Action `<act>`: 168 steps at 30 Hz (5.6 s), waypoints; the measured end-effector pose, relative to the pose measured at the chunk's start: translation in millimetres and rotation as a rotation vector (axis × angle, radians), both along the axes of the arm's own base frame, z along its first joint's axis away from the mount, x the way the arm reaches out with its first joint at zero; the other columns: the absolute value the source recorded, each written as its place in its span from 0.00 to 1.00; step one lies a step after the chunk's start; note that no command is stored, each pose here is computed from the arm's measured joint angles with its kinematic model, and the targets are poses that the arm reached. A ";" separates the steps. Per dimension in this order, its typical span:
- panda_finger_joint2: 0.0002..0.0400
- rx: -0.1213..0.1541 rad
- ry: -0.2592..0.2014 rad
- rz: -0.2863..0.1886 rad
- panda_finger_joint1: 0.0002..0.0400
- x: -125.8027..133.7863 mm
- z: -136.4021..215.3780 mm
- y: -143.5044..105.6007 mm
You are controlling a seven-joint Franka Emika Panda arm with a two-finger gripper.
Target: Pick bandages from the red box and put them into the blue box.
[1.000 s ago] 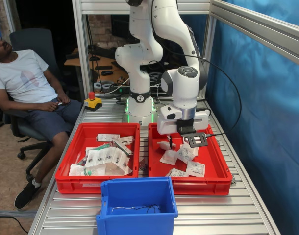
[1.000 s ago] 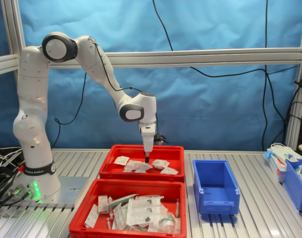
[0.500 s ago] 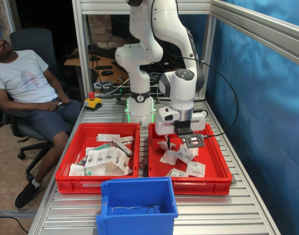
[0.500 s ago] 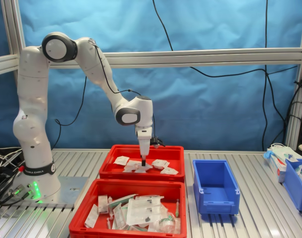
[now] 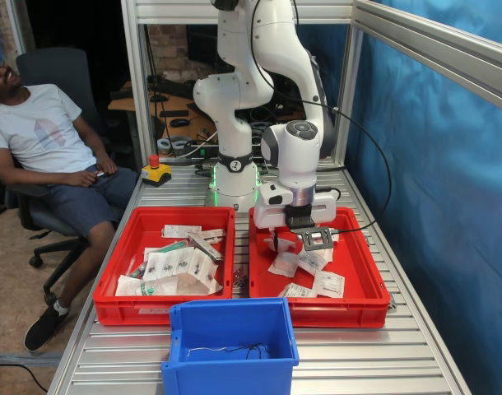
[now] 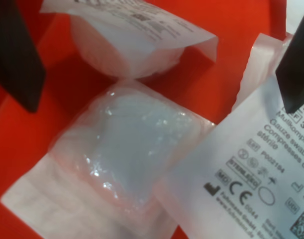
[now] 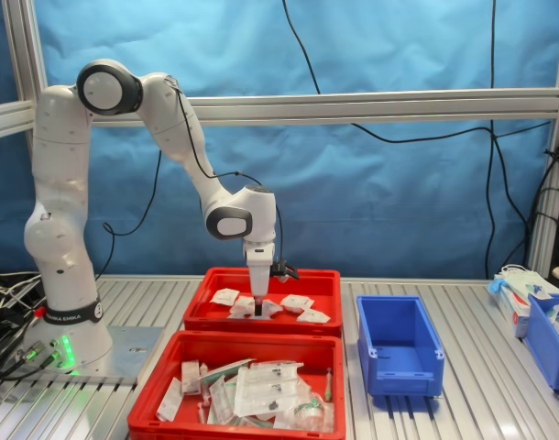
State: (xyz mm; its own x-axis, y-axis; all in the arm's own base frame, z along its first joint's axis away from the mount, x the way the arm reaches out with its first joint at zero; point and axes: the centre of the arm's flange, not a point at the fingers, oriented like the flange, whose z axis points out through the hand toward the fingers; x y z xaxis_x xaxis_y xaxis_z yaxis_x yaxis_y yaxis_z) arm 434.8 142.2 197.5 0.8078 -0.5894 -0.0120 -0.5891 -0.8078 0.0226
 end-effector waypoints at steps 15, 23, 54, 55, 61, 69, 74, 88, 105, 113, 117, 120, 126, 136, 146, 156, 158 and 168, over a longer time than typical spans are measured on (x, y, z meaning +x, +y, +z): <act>1.00 -0.003 0.003 -0.008 1.00 -1.5 -2.0 -4.6; 1.00 -0.004 0.006 -0.011 1.00 -3.1 -3.5 -6.4; 1.00 -0.016 0.011 -0.061 1.00 0.1 -5.8 -30.6; 1.00 -0.016 0.011 -0.061 1.00 0.1 -5.8 -30.6; 1.00 -0.016 0.011 -0.061 1.00 0.2 -5.8 -30.7; 1.00 -0.016 0.011 -0.061 1.00 0.2 -5.8 -30.7; 1.00 -0.016 0.011 -0.061 1.00 0.2 -5.8 -30.7; 1.00 -0.017 0.011 -0.063 1.00 0.4 -5.8 -31.4; 1.00 -0.015 -0.012 -0.078 1.00 8.3 -5.9 -37.3; 1.00 -0.020 -0.021 -0.088 1.00 18.7 -16.0 -41.0; 1.00 -0.019 -0.031 -0.088 1.00 24.1 -16.1 -39.8; 1.00 -0.019 -0.034 -0.087 1.00 26.1 -17.0 -39.1; 1.00 -0.020 -0.031 -0.085 1.00 26.3 -19.9 -38.3; 1.00 -0.020 -0.035 -0.084 1.00 27.2 -21.5 -37.8; 1.00 -0.018 -0.044 -0.081 1.00 30.5 -23.2 -35.9; 1.00 -0.023 -0.031 -0.078 1.00 28.4 -30.7 -35.0; 1.00 -0.023 -0.030 -0.077 1.00 28.2 -31.3 -35.0; 1.00 -0.023 -0.030 -0.077 1.00 28.1 -31.5 -35.0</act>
State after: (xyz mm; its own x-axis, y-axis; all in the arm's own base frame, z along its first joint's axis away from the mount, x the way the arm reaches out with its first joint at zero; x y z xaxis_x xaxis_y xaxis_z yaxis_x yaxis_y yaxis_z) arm 462.9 107.3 166.0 0.7597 -0.6498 0.0256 -0.6503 -0.7594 0.0220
